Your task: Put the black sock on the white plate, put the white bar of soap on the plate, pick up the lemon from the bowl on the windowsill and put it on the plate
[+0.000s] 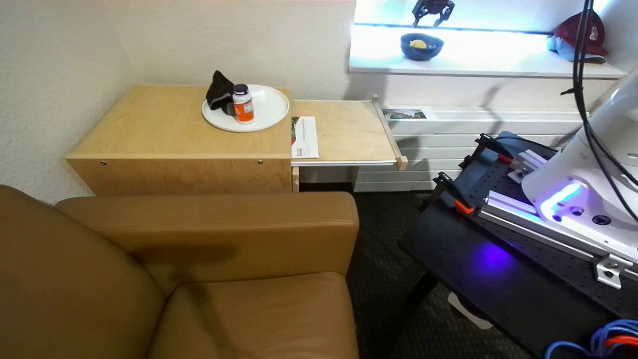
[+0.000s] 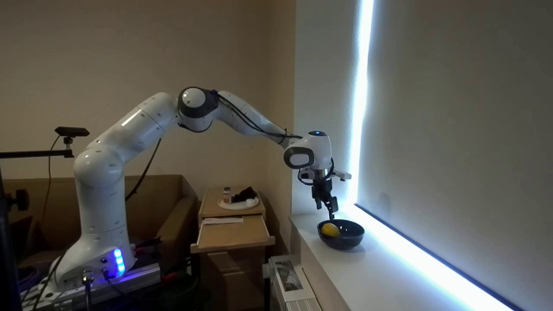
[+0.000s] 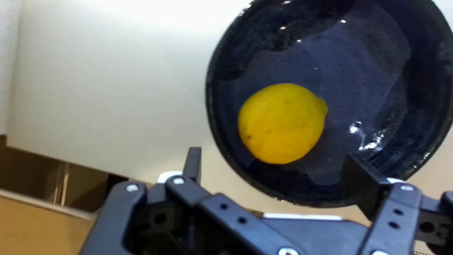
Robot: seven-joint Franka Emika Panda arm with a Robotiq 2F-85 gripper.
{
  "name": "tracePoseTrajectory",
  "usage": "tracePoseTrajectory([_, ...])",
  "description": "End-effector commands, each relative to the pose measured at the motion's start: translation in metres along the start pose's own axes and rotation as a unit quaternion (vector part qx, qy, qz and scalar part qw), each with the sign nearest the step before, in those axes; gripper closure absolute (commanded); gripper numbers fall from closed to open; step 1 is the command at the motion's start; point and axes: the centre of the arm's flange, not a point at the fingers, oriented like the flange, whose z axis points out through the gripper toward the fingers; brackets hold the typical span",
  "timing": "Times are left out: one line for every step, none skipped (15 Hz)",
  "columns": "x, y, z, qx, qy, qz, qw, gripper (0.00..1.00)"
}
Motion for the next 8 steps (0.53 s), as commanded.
tracePoseTrajectory([0.001, -0.006, 0.009, 0.01, 0.003, 0.002, 0.9999, 0.0])
tracePoseTrajectory([0.003, -0.005, 0.014, 0.01, 0.007, 0.0, 0.9999, 0.0])
tracePoseTrajectory([0.002, -0.003, 0.013, 0.008, 0.006, -0.001, 0.9999, 0.0])
tracePoseTrajectory([0.001, 0.0, 0.01, 0.006, 0.004, -0.002, 1.0, 0.0])
tracePoseTrajectory([-0.001, 0.003, 0.014, 0.014, 0.002, 0.002, 0.9999, 0.0])
tracePoseTrajectory([-0.003, 0.003, 0.024, 0.033, 0.002, 0.014, 0.9993, 0.0])
tracePoseTrajectory([-0.003, -0.002, 0.033, 0.046, 0.005, 0.03, 0.9985, 0.0])
tracePoseTrajectory([-0.003, -0.008, 0.04, 0.058, 0.003, 0.047, 0.9972, 0.0])
